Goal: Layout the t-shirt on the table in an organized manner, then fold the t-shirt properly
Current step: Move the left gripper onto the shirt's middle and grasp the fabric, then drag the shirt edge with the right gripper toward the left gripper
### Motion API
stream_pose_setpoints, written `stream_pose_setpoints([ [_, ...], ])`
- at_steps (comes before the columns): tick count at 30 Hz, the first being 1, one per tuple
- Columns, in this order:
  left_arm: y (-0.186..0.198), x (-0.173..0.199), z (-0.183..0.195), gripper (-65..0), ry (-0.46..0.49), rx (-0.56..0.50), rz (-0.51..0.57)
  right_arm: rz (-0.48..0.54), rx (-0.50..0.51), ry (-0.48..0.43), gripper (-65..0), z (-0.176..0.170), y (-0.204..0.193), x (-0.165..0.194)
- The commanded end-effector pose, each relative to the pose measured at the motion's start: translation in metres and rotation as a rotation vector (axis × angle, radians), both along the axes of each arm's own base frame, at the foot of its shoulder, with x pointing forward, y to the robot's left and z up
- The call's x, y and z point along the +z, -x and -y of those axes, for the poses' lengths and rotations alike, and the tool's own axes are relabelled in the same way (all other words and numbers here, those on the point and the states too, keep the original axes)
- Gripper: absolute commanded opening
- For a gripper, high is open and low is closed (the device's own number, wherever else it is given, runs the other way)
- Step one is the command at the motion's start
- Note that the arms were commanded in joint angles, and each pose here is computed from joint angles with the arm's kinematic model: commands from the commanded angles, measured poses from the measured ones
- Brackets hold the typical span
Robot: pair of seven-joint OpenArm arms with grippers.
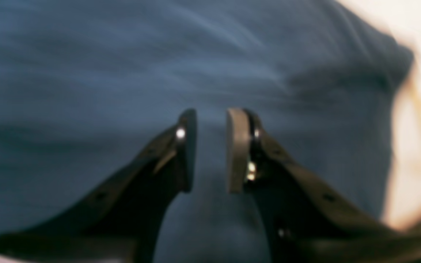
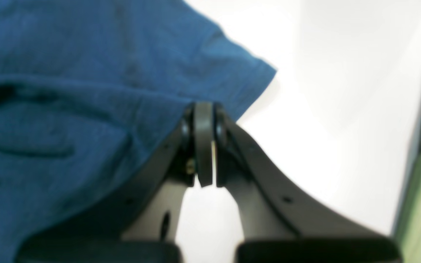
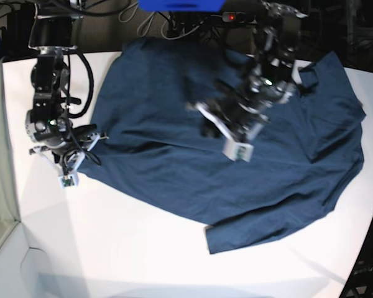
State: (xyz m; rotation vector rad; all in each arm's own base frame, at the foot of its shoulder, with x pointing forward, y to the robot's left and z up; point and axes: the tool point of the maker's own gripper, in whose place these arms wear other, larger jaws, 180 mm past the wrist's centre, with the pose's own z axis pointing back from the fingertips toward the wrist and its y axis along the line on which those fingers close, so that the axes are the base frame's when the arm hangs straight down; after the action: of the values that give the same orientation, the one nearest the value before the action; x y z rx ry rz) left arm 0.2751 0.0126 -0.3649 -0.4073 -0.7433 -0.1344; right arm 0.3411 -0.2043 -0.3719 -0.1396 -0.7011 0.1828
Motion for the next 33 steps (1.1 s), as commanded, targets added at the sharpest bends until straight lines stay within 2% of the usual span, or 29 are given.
stream_pose_setpoints([
  [1, -0.002, 0.012, 0.015, -51.1, 0.021, -0.033, 0.041, 0.053, 0.002, 0.010, -65.0, 0.004, -0.011, 0.015],
  [5, 0.030, 0.009, 0.058, -54.3, 0.037, -0.178, -0.004, 0.065, 0.002, 0.012, -65.0, 0.004, -0.015, 0.020],
  [8, 0.051, -0.010, 0.063, -58.0, -0.011, -0.258, -0.068, 0.066, 0.002, 0.013, -65.0, 0.005, -0.015, 0.020],
  [14, 0.066, -0.054, 0.025, -59.0, -0.141, -0.283, -0.161, 0.065, 0.002, 0.014, -65.0, 0.005, -0.015, 0.019],
  [20, 0.075, -0.071, -0.021, -59.0, -0.253, -0.291, -0.194, 0.068, 0.002, 0.014, -65.0, 0.005, -0.015, 0.020],
  [24, 0.070, -0.080, -0.078, -59.0, -0.333, -0.195, -0.227, 0.072, 0.003, 0.014, -65.0, 0.005, -0.017, 0.021],
  [29, 0.053, -0.077, -0.155, -59.0, -0.401, -0.004, -0.239, 0.091, 0.006, 0.001, -65.0, 0.000, -0.024, 0.027],
  [33, 0.043, -0.068, -0.190, -59.0, -0.436, 0.078, -0.224, 0.108, 0.010, -0.046, -65.0, -0.018, -0.031, 0.031],
])
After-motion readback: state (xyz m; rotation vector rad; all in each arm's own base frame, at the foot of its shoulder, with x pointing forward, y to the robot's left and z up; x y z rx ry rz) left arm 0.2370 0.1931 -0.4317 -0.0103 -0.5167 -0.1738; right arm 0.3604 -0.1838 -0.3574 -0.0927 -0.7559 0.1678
